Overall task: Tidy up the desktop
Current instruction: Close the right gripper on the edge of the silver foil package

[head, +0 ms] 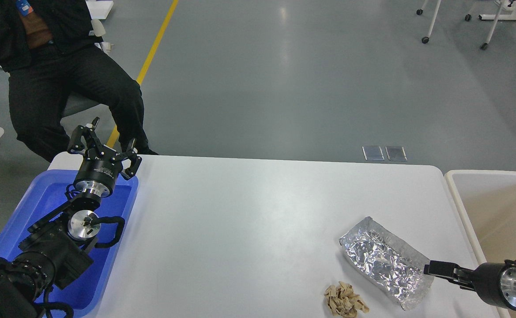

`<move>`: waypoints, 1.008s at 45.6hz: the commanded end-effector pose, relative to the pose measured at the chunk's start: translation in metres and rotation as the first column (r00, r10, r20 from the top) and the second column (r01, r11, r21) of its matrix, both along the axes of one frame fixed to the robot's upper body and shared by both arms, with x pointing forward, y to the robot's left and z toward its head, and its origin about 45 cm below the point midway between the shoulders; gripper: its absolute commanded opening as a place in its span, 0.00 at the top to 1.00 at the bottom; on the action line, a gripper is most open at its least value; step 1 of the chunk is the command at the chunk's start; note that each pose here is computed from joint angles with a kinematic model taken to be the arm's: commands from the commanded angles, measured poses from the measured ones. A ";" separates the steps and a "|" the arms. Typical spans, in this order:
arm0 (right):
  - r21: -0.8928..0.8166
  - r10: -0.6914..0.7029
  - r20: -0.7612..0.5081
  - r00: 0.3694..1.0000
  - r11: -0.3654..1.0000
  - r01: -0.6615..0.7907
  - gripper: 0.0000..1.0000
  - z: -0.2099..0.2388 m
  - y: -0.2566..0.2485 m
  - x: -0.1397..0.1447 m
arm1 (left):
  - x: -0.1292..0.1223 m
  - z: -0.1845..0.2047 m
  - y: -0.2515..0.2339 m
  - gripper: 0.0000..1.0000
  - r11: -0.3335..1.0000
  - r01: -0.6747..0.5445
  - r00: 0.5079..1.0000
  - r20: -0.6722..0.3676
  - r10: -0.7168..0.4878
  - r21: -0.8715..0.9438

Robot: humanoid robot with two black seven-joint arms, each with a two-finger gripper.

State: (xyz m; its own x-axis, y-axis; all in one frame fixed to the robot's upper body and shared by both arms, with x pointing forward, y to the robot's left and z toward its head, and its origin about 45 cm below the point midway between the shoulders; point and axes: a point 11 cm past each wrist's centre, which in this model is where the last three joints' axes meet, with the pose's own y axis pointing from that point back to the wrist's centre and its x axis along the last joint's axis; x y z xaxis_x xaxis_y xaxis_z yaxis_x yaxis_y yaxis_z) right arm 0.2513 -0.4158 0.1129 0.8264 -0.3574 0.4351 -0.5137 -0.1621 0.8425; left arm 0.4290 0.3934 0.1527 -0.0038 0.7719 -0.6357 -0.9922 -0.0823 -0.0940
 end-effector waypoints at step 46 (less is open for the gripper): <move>0.026 0.007 -0.018 1.000 1.000 -0.007 0.06 -0.036 0.023 -0.006 | 0.000 0.000 0.000 0.00 1.000 0.000 1.000 0.000 0.000 0.000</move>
